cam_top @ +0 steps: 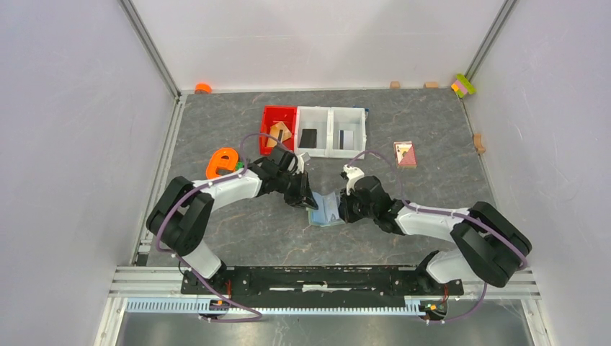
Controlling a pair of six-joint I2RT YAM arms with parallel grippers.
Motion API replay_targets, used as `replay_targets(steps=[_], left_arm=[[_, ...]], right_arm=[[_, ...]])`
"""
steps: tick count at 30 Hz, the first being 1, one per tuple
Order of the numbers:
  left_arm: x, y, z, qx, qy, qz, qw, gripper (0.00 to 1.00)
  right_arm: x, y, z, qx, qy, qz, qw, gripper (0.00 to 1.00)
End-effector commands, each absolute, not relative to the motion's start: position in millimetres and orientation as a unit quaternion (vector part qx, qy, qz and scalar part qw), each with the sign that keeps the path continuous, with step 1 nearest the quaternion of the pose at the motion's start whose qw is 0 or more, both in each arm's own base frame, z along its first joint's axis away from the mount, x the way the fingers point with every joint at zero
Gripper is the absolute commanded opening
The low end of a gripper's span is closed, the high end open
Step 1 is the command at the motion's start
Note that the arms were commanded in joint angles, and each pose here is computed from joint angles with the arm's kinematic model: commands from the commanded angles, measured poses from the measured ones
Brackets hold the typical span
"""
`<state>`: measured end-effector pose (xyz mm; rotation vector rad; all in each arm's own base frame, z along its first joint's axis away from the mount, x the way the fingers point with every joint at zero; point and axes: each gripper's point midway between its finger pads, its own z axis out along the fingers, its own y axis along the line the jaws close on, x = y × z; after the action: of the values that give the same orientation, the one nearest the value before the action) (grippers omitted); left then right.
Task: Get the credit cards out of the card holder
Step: Remove the credit card from the card holder.
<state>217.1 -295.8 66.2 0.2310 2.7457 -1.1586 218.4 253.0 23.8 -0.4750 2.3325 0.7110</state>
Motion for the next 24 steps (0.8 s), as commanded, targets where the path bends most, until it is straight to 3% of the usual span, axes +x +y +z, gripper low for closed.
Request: replay_targets(steps=[1, 5, 13, 15, 19, 24], left_arm=[[225, -288, 68, 0.101, 0.926, -0.350, 0.098, 0.02], [223, -285, 61, 0.106, 0.931, -0.338, 0.093, 0.02], [225, -270, 48, 0.114, 0.942, -0.296, 0.105, 0.02], [225, -267, 44, 0.118, 0.946, -0.282, 0.111, 0.02], [226, -260, 35, 0.125, 0.953, -0.249, 0.118, 0.02], [227, -256, 25, 0.131, 0.958, -0.226, 0.119, 0.02]], right_arm=[[223, 230, 25, -0.173, 0.897, 0.237, 0.332, 0.09], [219, 227, 33, -0.162, 0.888, 0.276, 0.331, 0.16], [216, 220, 37, -0.129, 0.884, 0.315, 0.320, 0.63], [214, 223, 37, -0.122, 0.881, 0.338, 0.306, 0.69], [205, 231, 31, -0.114, 0.879, 0.378, 0.267, 0.72], [200, 241, 27, -0.118, 0.877, 0.403, 0.235, 0.67]])
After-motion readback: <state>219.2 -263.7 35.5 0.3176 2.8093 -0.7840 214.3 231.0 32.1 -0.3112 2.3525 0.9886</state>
